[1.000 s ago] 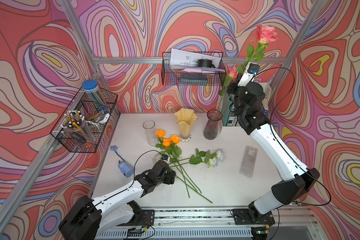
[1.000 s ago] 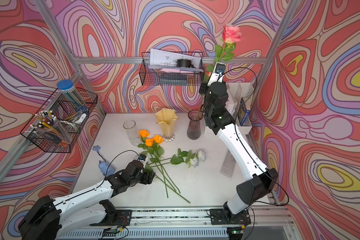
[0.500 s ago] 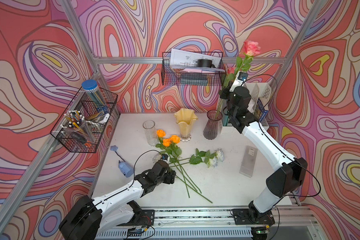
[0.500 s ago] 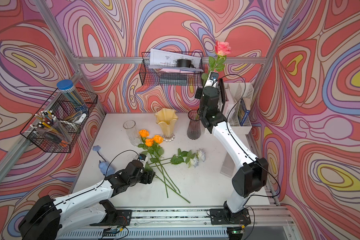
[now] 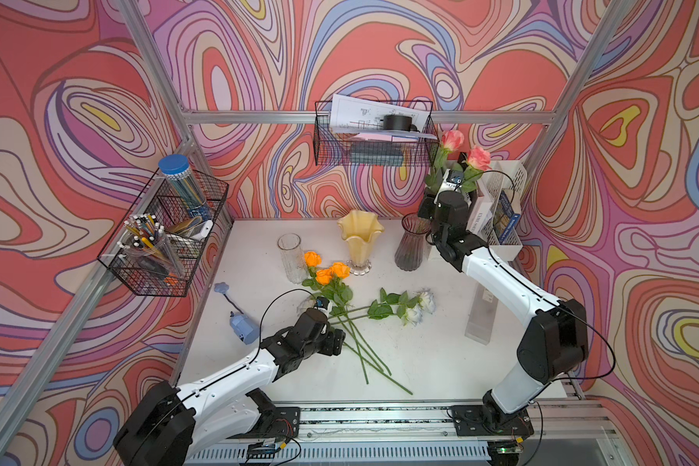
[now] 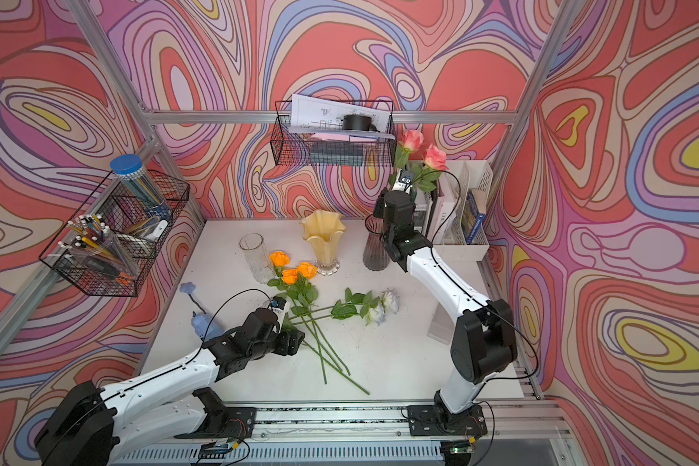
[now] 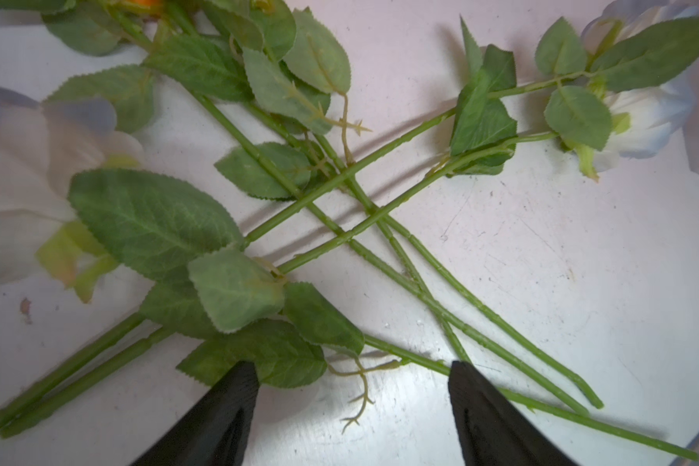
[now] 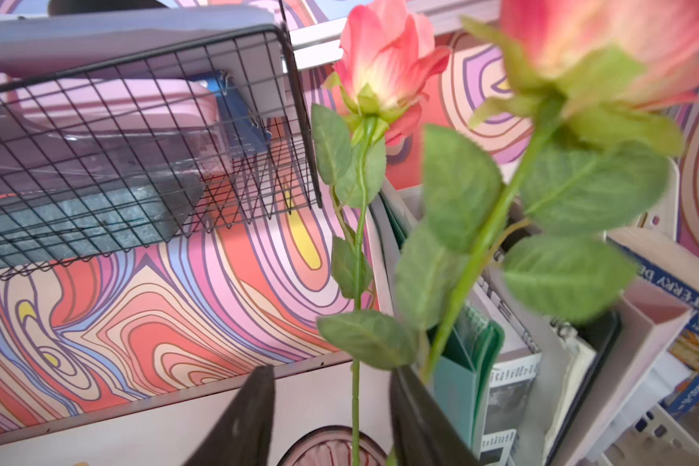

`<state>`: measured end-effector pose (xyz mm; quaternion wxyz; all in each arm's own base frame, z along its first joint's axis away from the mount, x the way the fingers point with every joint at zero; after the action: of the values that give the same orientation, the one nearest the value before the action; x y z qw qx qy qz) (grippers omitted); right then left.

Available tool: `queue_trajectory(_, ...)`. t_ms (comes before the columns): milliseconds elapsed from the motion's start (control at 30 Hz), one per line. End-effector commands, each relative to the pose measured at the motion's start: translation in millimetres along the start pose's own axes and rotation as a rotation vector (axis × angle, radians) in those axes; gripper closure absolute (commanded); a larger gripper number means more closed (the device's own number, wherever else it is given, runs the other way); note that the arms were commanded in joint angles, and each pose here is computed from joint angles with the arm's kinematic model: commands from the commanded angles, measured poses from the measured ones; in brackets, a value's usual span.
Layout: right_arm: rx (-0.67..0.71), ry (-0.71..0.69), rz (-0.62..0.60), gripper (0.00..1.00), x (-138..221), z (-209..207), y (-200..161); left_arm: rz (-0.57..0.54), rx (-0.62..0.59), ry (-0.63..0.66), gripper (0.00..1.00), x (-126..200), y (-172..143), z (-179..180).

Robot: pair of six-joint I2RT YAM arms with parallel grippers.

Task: Arrange the flowers in different vases according to their colors
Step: Insert the flower into the vase, then pick up the flower at the center of the board.

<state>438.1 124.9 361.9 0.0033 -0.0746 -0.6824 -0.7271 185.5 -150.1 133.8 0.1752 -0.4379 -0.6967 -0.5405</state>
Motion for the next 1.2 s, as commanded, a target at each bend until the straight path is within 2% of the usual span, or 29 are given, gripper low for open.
queue_trajectory(0,-0.014,-0.006,0.017,0.35,12,-6,3,-0.058,-0.055,-0.066,0.18,12,22,-15)
queue_trajectory(100,-0.008,0.009,0.034,0.24,21,-8,8,-0.124,-0.121,-0.098,0.16,26,50,-32)
queue_trajectory(267,0.021,0.057,0.107,0.19,33,-9,14,-0.125,-0.269,-0.122,0.14,33,79,-53)
queue_trajectory(367,0.025,0.087,0.14,0.16,44,-11,15,-0.025,-0.373,-0.091,0.15,28,86,-65)
queue_trajectory(533,0.015,0.165,0.218,0.16,68,-14,15,0.223,-0.686,0.019,0.17,9,72,-85)
queue_trajectory(600,0.002,0.178,0.269,0.16,79,-18,10,0.314,-0.771,0.065,0.2,-1,68,-86)
queue_trajectory(667,-0.012,0.206,0.308,0.17,90,-20,1,0.361,-0.813,0.048,0.24,-4,65,-91)
queue_trajectory(767,-0.04,0.239,0.358,0.19,103,-23,-8,0.375,-0.862,0.019,0.31,-9,57,-93)
queue_trajectory(867,-0.047,0.247,0.409,0.22,112,-26,-16,0.41,-0.901,0.063,0.41,-16,51,-86)
queue_trajectory(1067,-0.064,0.274,0.448,0.29,131,-33,-28,0.454,-0.958,0.079,0.48,-39,48,-85)
queue_trajectory(1167,-0.075,0.274,0.488,0.3,139,-37,-39,0.476,-0.986,0.095,0.49,-50,47,-84)
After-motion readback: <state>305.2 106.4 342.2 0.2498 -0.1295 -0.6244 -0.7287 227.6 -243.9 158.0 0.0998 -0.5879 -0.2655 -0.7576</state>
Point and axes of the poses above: each gripper's point midway between its finger pads, its own x axis back along the fingers, its own z axis along the line the jaws close on, y = z × x, the point moved 8 cm from there along x, back along the fingers, and after that the axes turned 7 degrees about x, right-handed, at the moved point
